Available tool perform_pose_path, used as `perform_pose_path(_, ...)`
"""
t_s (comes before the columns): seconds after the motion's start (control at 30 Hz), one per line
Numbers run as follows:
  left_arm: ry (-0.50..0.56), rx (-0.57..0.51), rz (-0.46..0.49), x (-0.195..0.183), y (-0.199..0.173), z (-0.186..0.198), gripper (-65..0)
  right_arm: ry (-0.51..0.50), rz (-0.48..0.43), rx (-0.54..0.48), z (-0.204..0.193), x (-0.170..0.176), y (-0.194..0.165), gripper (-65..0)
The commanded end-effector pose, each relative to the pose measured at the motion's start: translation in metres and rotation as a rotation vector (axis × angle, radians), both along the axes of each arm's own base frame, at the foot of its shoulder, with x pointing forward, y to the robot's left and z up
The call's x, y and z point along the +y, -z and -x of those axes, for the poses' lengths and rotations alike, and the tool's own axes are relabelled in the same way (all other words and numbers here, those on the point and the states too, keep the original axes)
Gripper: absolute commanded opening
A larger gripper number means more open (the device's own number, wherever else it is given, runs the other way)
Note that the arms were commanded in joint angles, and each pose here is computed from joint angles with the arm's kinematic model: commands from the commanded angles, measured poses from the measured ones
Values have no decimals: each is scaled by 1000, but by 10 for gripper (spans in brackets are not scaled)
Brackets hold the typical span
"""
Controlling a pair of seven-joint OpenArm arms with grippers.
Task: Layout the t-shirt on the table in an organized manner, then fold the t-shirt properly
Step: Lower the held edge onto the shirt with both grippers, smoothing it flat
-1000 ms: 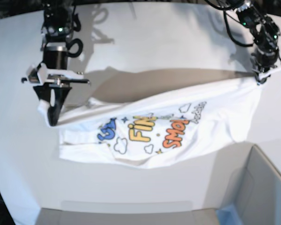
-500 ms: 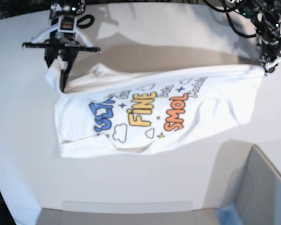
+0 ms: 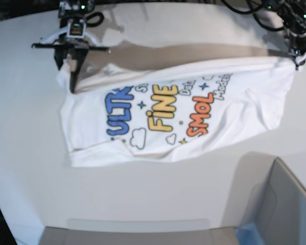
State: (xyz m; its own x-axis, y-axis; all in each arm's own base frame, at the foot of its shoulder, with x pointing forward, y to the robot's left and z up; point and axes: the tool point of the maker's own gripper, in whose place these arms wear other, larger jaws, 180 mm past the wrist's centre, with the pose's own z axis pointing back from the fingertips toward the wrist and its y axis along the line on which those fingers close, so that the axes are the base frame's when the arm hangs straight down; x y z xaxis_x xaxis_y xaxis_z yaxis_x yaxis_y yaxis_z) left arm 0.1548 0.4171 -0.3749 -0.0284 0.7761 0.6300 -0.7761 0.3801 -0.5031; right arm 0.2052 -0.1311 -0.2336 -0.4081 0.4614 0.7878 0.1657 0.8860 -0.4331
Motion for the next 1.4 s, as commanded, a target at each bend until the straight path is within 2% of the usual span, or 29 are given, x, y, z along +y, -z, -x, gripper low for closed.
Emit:
perform_pose_path(0.0, -15, -24, -64, 14, -17, -1, -650, 12, 7, -17, 1, -3, -1, -650)
perform_pose_path(0.17, -8, -25, -66, 13, -18, -3, -650, -11, 12, 33, -2, 4, 21, -650)
perform_pose_path(0.43, 3, -72, -65, 13, -28, -23, -650, 39, 0, 116, -25, -10, 35, -650)
perform_pose_path(0.53, 66, -78, -32, 11, -37, -44, -650, 38, -51, 116, -34, -14, 34, -650)
perform_pose_path(0.63, 135, -99, -4, 3, -47, -71, -650, 6, -156, 175, -44, -14, 42, -650)
perform_pose_path(0.8, 62, -126, 56, 9, -53, -82, -650, 10, -316, 277, -58, -20, 59, -650)
perform_pose_path(0.83, 74, -124, 60, 7, -55, -90, -650, -1, -341, 300, -62, -18, 62, -650)
perform_pose_path(0.93, 132, -73, 67, 3, -47, -108, -650, -25, -383, 353, -69, -15, 70, -650)
perform_pose_path(1.03, 125, -12, 125, 3, -24, -111, -650, -44, -418, 407, -74, -6, 80, -650)
perform_pose_path(1.2, 107, -44, 120, 8, -29, -126, -650, -54, -424, 405, -84, -3, 81, -650)
perform_pose_path(1.37, 122, -68, 124, 4, -34, -140, -650, -41, -468, 438, -94, -7, 95, -650)
